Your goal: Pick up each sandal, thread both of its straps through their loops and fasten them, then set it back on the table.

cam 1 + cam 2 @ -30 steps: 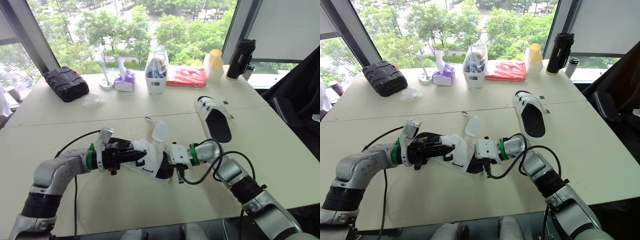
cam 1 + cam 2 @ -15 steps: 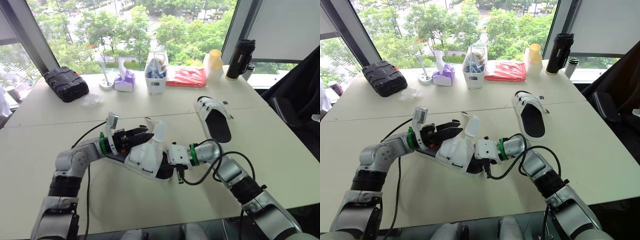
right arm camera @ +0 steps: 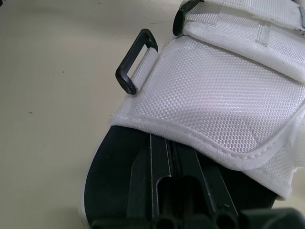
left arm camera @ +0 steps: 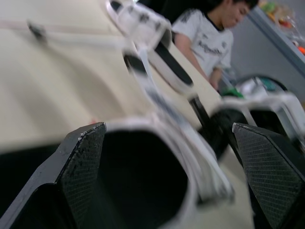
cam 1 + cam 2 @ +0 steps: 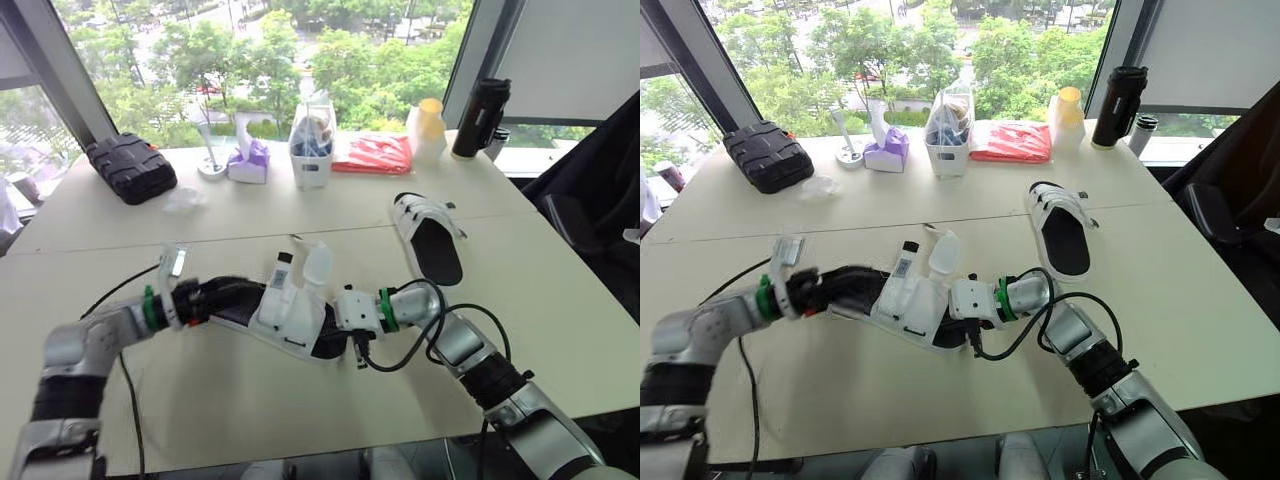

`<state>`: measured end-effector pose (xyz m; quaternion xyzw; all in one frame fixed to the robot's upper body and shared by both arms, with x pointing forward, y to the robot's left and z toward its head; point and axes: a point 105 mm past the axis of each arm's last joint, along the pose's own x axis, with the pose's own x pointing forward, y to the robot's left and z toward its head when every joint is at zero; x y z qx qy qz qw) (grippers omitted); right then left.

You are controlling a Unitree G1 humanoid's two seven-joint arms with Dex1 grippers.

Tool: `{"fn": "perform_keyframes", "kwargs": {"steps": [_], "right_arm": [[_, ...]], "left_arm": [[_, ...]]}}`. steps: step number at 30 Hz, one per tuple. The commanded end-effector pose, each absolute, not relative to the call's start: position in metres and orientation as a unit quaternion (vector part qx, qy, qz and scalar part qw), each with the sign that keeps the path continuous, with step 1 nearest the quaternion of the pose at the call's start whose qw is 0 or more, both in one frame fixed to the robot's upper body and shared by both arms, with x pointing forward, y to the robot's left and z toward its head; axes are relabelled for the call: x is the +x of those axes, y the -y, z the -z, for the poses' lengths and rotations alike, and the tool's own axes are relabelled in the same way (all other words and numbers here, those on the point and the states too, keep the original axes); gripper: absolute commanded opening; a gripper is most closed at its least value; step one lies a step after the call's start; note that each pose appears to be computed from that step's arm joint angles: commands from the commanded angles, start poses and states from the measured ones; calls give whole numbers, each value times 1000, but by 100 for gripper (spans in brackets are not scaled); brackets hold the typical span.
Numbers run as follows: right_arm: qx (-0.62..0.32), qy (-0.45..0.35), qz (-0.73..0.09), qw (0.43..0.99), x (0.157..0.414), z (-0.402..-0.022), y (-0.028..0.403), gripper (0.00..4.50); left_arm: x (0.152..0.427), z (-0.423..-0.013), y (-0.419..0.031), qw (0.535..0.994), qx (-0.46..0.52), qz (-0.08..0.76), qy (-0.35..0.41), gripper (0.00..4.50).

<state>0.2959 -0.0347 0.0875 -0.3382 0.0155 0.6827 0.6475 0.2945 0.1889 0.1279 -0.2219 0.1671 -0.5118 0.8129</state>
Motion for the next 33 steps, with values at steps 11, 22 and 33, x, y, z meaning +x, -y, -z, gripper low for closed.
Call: {"fn": "perform_keyframes", "kwargs": {"steps": [11, 22, 33], "right_arm": [[-347, -62, -688, 635, 293, -66, 42, 0], [-349, -63, -687, 634, 294, -67, 44, 0], [-341, -51, -683, 644, 296, -83, 48, 0]], "left_arm": [[308, -125, -196, 862, -90, 491, -93, 96], [304, -98, -156, 816, 11, 570, -95, 7], [262, -113, -150, 745, -45, 648, -152, 7]]}}
